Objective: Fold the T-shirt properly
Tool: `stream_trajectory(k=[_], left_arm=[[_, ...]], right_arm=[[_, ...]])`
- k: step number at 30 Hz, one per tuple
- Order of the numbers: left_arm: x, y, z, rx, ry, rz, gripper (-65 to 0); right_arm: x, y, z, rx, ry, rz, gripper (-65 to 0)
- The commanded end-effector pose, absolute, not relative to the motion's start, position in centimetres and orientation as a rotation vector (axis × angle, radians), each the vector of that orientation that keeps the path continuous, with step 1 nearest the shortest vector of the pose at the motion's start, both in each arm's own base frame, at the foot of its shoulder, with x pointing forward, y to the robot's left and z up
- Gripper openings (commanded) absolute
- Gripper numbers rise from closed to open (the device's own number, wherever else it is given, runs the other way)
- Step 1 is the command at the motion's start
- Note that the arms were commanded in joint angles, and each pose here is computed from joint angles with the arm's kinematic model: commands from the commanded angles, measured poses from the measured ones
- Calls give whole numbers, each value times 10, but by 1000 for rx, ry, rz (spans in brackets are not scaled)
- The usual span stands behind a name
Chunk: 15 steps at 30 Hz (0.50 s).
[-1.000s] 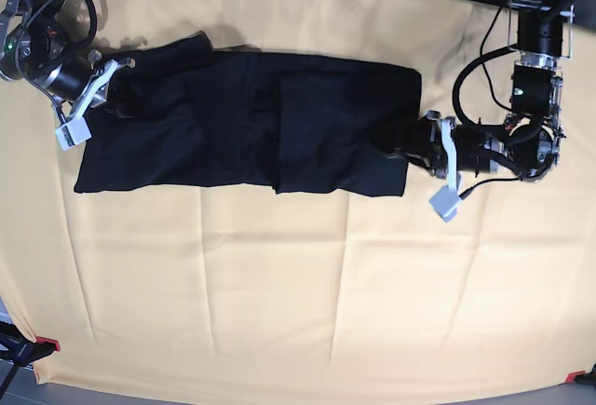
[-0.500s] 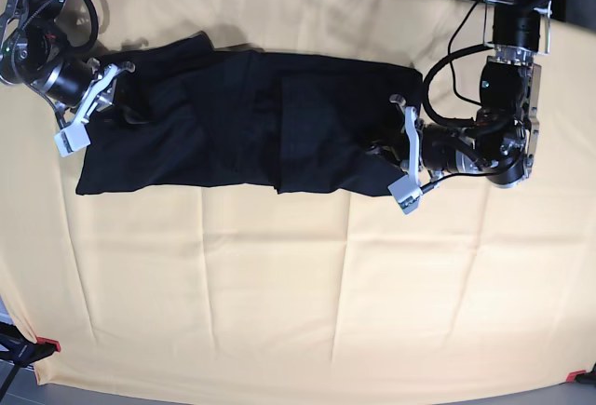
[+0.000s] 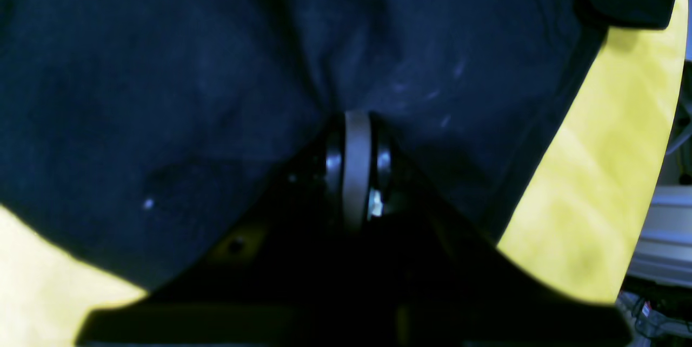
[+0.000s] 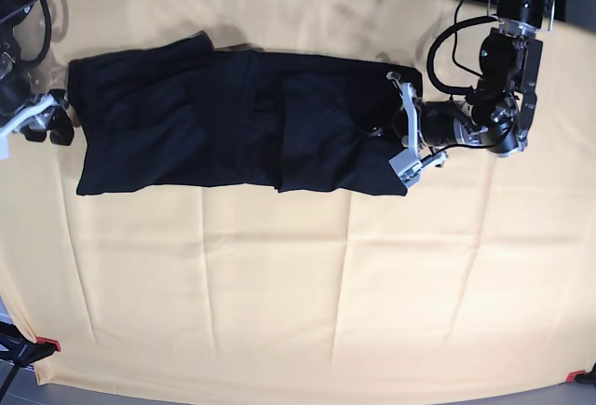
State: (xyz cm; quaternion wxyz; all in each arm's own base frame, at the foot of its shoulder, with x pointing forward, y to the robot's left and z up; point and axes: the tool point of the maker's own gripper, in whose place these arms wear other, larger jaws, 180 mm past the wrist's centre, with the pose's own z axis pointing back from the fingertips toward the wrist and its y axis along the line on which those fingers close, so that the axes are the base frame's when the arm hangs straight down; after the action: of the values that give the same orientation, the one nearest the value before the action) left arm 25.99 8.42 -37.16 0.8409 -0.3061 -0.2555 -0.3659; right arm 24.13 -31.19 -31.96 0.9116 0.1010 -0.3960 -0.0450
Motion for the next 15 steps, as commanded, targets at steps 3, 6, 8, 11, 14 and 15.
stream_trajectory(k=[3,6,8,11,14,15], left_arm=[[253,106,-386,-550,-449,-795,-650],[253,106,-386,-553,-450,-794,-650],[252,105,-385,-561,-451,-792,-650],[253,105,-385,-561,-452,-792,-650],[252,103,-384,-570,-454,-789,-650],[252,102,-383,-580,-456,-786,-650]], right_arm=[[232,-323,-329,222,-800,-155,-270],[224,-321,-349,304,-765,-234,-270],[221,-317,-356,376,-763,-263,-270],[218,-304,-361,472,-755,-256,-270],[218,-295,-364,499,-745,-239,-270],[221,-289,-362,523,-751,-234,-270]])
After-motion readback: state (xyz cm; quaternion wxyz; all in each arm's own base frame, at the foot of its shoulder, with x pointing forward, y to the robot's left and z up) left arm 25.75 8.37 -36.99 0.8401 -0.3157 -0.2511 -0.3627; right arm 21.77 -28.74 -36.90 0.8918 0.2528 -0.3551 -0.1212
